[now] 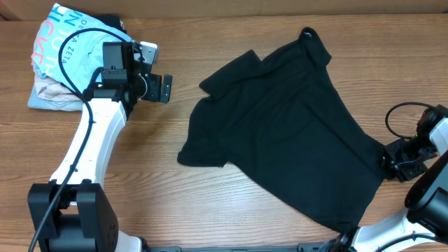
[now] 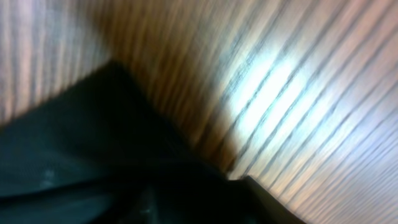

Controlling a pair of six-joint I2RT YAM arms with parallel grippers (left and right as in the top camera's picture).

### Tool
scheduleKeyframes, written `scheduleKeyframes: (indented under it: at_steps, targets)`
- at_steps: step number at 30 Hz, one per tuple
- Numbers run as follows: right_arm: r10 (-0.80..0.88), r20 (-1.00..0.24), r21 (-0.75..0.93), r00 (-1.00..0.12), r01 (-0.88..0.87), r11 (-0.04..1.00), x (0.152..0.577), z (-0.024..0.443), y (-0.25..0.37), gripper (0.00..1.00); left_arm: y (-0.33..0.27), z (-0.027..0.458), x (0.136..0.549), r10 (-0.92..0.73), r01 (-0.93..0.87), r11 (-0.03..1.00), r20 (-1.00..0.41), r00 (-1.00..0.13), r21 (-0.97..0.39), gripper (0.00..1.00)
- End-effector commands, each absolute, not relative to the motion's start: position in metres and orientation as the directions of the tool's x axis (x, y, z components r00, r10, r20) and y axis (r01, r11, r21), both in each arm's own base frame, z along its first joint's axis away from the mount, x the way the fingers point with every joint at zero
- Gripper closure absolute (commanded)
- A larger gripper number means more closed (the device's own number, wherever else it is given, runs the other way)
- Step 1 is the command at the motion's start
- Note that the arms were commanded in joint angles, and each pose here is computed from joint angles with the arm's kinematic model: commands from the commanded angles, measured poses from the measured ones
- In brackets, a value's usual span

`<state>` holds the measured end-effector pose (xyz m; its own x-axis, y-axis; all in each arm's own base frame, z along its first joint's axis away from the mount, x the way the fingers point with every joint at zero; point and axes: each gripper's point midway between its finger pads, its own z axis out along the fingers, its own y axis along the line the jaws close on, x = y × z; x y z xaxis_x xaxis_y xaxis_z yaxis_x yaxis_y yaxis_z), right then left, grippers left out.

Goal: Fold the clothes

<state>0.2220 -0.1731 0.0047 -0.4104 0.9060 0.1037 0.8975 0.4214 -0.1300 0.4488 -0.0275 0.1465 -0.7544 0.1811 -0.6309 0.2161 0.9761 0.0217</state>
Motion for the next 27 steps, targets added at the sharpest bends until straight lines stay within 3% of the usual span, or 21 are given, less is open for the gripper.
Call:
scheduleKeyframes:
  at_steps: [1, 4, 8, 15, 18, 27]
  targets:
    - [0.91, 0.09, -0.139, -0.405, 0.9, 0.414, 0.219, 0.003, -0.176, 0.73, -0.029, 0.152, 0.454, 0.205, 0.23, 0.972, -0.642, -0.739, 0.045, 0.0]
    - [0.912, 0.064, -0.119, -0.405, 0.904, 0.41, 0.228, 0.006, -0.181, 0.91, -0.03, 0.152, 0.455, 0.204, 0.233, 0.972, -0.644, -0.737, 0.041, 0.0]
    - [0.913, 0.022, -0.058, -0.407, 0.911, 0.408, 0.251, 0.021, -0.191, 0.96, -0.031, 0.152, 0.455, 0.204, 0.238, 0.971, -0.645, -0.736, 0.035, 0.0]
    - [0.903, -0.108, 0.058, -0.416, 0.904, 0.423, 0.3, 0.067, -0.219, 0.96, -0.033, 0.152, 0.455, 0.204, 0.245, 0.969, -0.647, -0.735, 0.028, 0.0]
    - [0.895, -0.191, 0.101, -0.404, 0.898, 0.427, 0.32, 0.082, -0.234, 0.84, -0.033, 0.152, 0.455, 0.204, 0.244, 0.969, -0.647, -0.735, 0.028, 0.0]
    - [0.843, -0.422, 0.209, -0.333, 0.869, 0.448, 0.369, 0.105, -0.274, 0.75, -0.033, 0.153, 0.455, 0.204, 0.246, 0.969, -0.65, -0.732, 0.027, 0.0]
